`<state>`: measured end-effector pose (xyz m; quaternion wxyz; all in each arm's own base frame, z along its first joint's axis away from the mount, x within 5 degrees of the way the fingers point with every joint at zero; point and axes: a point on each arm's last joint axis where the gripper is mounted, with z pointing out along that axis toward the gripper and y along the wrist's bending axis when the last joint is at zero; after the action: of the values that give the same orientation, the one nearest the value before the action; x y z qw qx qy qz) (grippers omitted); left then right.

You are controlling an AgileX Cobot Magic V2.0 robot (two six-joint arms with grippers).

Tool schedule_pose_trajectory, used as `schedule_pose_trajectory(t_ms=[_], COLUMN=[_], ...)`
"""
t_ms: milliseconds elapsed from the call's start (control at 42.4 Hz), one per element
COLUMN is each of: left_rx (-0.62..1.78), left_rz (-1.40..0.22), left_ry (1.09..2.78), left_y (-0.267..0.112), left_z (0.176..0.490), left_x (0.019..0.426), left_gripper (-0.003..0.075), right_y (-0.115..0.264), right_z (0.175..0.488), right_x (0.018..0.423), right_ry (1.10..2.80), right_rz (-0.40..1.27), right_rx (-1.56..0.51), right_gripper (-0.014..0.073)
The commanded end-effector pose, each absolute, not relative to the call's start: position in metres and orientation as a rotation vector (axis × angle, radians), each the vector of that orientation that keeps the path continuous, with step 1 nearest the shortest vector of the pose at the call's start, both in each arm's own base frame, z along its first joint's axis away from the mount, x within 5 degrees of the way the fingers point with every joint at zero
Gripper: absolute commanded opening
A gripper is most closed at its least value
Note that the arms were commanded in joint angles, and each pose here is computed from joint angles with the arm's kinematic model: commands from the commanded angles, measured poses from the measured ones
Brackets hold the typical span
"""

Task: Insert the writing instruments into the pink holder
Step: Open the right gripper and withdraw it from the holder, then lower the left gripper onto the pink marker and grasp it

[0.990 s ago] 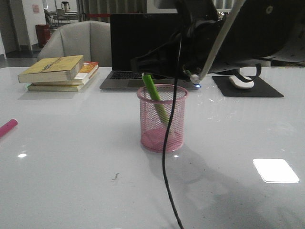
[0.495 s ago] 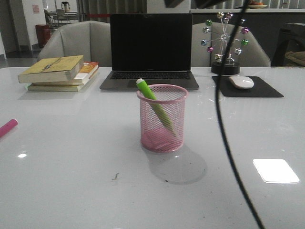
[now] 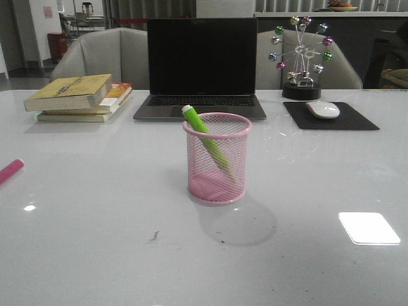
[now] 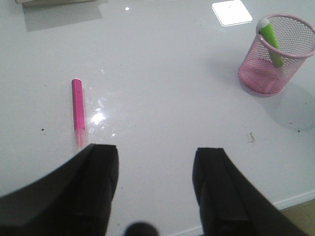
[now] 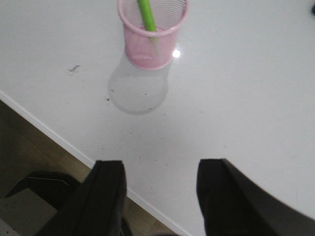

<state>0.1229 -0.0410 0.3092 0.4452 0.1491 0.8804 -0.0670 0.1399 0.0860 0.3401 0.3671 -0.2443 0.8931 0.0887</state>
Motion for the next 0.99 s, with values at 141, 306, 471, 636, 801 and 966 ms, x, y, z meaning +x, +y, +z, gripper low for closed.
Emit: schedule_pose_trajectory(t_ms=[141,306,471,636,801,966], left_rx=[0.332,0.279,0.214,0.120,0.069,0.095], left_rz=[-0.202,-0.147,-0.090,-0.037,-0.003,0.032], left_ry=[2.109,2.253,2.398,2.502,2.584,2.654], left_y=[-0.044,-0.045,-0.045,-0.037,-0.031,-0.032], left_z=[0.323,0.319,0.312,0.300,0.284,0.263], left_x=[0.129,0.151,0.192,0.243,0.294,0.339], left_gripper=[0.0419,0.0540,0.0559,0.0558,0.0527,0.0468], right_y=[0.064,0.058,0.057,0.057,0.057,0.057], right_z=[0.341,0.340,0.337,0.337,0.337,0.337], right_x=[0.111,0.101,0.100,0.100,0.100,0.100], right_ry=[2.120,2.060,2.092,2.092,2.092,2.092], right_rz=[0.263,0.282,0.271,0.271,0.271,0.271], right_rx=[-0.548,-0.535,-0.541,-0.541,-0.541,-0.541], right_gripper=[0.0445,0.0445,0.0445,0.0445,0.0445,0.0445])
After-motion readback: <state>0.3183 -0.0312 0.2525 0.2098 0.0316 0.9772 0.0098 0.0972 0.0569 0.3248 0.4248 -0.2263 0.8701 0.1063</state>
